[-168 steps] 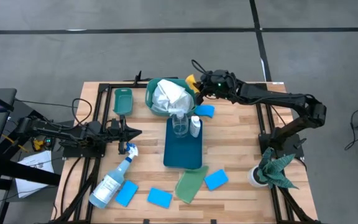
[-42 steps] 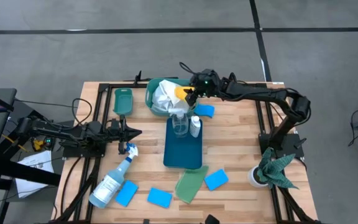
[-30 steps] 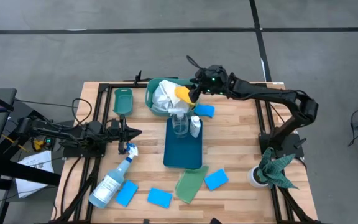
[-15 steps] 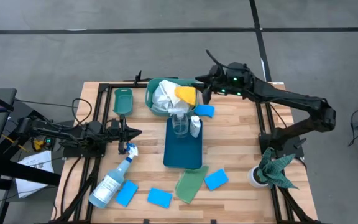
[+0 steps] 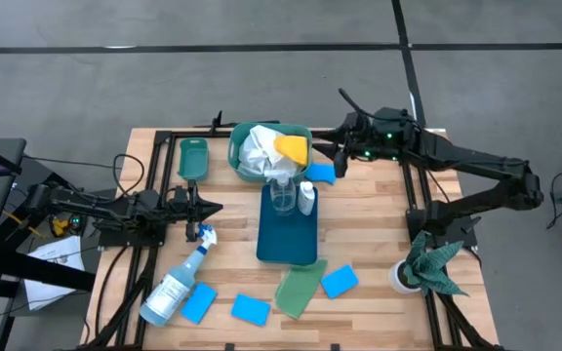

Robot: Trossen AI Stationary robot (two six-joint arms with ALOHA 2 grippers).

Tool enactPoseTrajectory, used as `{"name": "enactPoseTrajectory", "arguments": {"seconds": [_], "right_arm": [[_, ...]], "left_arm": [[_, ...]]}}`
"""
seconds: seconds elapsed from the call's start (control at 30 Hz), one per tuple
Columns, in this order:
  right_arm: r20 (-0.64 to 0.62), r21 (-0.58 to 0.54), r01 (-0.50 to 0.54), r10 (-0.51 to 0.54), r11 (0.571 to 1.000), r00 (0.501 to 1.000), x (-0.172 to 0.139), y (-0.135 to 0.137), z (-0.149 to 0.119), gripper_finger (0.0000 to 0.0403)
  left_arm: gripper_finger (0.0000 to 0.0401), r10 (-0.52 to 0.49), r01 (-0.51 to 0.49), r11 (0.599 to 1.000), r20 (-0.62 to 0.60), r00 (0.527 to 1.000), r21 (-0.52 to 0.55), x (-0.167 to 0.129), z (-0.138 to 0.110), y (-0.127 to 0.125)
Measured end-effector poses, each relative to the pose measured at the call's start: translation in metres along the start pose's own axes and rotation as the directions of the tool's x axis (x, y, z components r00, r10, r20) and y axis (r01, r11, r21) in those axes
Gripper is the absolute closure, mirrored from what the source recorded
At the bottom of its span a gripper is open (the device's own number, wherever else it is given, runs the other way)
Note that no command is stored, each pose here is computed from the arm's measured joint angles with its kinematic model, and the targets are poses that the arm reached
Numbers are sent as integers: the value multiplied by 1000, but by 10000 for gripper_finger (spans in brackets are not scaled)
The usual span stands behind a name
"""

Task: Pick & Place Kitchen Items

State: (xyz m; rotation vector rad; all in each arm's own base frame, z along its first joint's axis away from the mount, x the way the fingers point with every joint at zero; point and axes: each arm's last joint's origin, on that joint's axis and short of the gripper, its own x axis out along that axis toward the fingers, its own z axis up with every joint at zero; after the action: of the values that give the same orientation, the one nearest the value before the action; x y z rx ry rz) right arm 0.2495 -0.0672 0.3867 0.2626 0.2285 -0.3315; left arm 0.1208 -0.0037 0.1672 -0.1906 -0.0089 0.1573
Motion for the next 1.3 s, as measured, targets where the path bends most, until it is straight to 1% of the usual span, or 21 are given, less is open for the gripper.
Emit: {"name": "enactPoseTrajectory", "arguments": {"seconds": [0.23,0.4,0.63,0.87,0.93,1.1,1.17,1.3], "right_arm": [[-4,-9,-2,2,1000,1000,0,9,-3,230],[9,-8,-6,6,1000,1000,0,10,-2,230],[63,-11,-41,41,999,997,-1,15,3,230],[157,-14,-95,96,995,983,-3,26,11,230],[188,-13,-89,90,996,978,-3,26,14,230],[250,2,-35,34,999,968,-3,25,18,230],[281,27,-24,16,999,960,-3,25,21,230],[332,116,-33,-7,993,943,-6,26,25,230]], "left_arm": [[401,0,0,1000,0,1000,0,0,0,0],[401,0,0,1000,0,1000,0,0,0,0],[401,0,0,1000,0,1000,0,0,0,0],[401,0,0,1000,0,1000,0,0,0,0],[401,0,0,1000,-1,1000,1,0,0,0],[401,0,0,1000,0,1000,0,0,0,0],[401,0,0,1000,0,1000,0,0,0,0],[401,0,0,1000,-1,1000,1,0,0,0]]}}
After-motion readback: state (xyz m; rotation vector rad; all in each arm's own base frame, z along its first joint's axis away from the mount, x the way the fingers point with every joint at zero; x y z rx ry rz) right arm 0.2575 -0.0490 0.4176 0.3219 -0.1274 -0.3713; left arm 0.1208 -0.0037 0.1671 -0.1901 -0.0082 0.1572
